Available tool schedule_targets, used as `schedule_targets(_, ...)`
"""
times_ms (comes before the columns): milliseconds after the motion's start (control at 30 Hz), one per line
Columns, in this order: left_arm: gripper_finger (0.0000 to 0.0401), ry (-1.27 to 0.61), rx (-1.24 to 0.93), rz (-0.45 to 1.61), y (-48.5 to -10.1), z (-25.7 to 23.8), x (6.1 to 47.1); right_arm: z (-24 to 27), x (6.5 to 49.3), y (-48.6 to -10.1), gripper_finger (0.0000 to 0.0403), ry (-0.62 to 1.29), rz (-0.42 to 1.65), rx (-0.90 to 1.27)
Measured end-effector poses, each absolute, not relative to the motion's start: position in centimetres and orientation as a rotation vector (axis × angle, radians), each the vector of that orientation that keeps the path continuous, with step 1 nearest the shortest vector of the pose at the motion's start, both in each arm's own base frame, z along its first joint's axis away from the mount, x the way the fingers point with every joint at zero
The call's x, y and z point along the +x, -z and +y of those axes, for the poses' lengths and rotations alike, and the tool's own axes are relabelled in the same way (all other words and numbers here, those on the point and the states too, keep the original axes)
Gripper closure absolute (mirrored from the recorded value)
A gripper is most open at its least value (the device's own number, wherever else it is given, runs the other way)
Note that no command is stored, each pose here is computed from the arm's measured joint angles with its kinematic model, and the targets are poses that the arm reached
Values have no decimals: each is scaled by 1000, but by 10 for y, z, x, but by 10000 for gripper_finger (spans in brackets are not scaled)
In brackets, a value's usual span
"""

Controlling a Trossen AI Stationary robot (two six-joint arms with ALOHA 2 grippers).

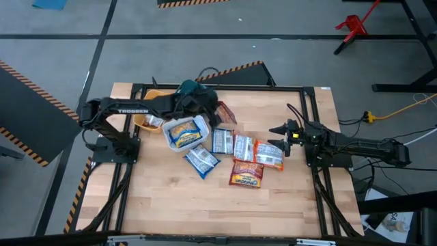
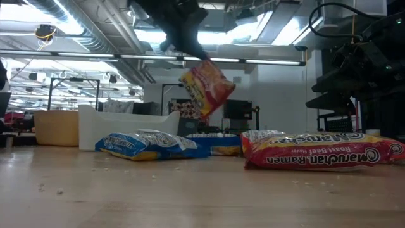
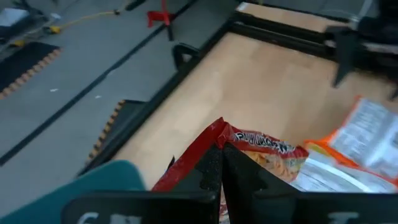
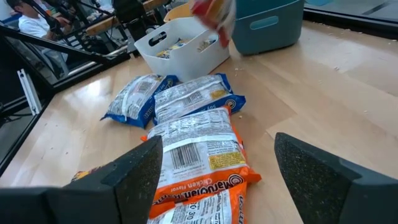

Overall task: Sort Maruchan noodles
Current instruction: Put the left red noodle into the blue bin

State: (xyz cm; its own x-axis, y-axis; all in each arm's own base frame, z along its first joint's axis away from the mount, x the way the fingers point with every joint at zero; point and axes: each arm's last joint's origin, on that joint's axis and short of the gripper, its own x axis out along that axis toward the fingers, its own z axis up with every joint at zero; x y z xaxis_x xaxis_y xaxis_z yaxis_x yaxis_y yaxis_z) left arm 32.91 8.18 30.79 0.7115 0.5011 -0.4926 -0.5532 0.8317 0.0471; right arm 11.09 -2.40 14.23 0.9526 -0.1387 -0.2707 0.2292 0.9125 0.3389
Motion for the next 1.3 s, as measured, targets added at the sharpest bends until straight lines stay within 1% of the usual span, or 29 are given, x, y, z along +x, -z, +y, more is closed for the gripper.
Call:
schedule_targets(333,401,-695,-103,549,-313,114,310,-24,111,-142,107,193,245,377)
schedule_targets(600,401,-773,-156,579,-309,138,297,-24,111,-142,107,193,245,377)
schedule_targets(800,401,-783,-219,593,-307,151,290,-24,111,-142,107,193,245,377)
schedule_targets(933,401,-803,-244,614,-306,154,285,-24,111,-142,107,193,245,377)
schedule_targets(1300,401,-812,-237,537,-330,146,268,-24,111,-142,107,200,245,376)
